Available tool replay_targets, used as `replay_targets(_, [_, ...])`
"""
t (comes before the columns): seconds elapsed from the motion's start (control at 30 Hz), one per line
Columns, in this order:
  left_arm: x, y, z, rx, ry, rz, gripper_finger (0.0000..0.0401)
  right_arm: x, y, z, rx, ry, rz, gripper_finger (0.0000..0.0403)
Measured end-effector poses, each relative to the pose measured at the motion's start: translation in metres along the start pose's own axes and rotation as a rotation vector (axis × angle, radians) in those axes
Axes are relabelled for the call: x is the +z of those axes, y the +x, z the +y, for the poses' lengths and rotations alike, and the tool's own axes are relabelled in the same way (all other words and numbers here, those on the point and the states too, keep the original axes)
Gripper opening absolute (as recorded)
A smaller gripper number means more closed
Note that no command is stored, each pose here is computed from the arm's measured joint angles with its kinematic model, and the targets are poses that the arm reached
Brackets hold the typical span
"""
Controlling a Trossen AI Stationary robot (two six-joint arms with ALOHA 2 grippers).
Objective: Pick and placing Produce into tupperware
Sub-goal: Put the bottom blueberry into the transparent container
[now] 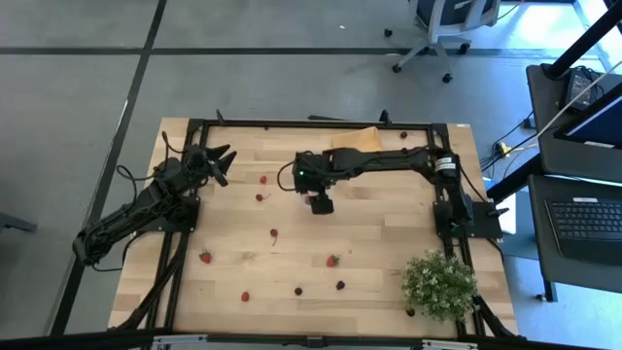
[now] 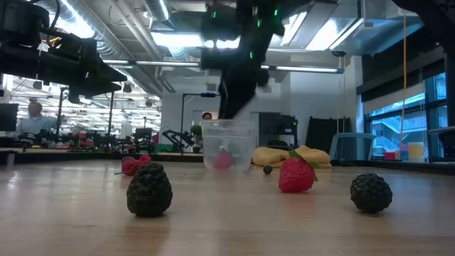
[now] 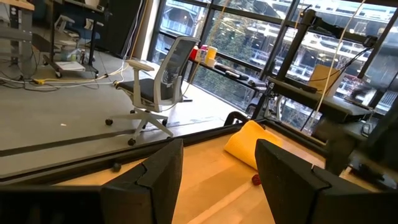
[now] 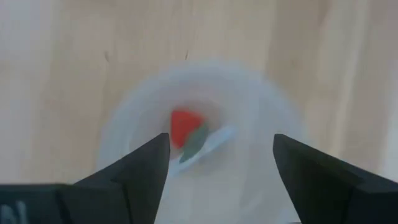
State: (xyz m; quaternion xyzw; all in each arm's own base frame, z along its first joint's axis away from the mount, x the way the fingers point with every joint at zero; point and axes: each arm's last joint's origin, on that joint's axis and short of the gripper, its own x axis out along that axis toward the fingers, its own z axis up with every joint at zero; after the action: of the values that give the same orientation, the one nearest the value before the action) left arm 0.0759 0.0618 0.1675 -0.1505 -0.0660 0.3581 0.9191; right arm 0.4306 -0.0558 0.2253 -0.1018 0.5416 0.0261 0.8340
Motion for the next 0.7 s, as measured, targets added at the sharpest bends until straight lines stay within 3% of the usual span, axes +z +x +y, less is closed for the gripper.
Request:
replay_targets(0.2, [0.0, 0.0, 0.0, 0.0, 0.0, 0.001, 0.0193, 0.004, -0.064, -0.003, -0.024, 0.088, -0.081, 0.0282])
replay_targets(0.43, [0.0, 0.0, 0.0, 0.001, 0.0, 0.001, 0.0193, -0.039, -0.118, -0.002, -0.036, 0.189, -0.079, 0.0282])
replay_targets(0.57, [0.0, 0.0, 0.0, 0.001, 0.0, 0.002, 0.0193, -0.069, -0.122, 0.006, -0.063, 0.252, -0.18, 0.0282])
replay_targets(0.7, [0.0, 0.0, 0.0, 0.0, 0.0, 0.002, 0.0193, -0.092, -0.1, 0.02, -0.071, 0.284, -0.324, 0.0282])
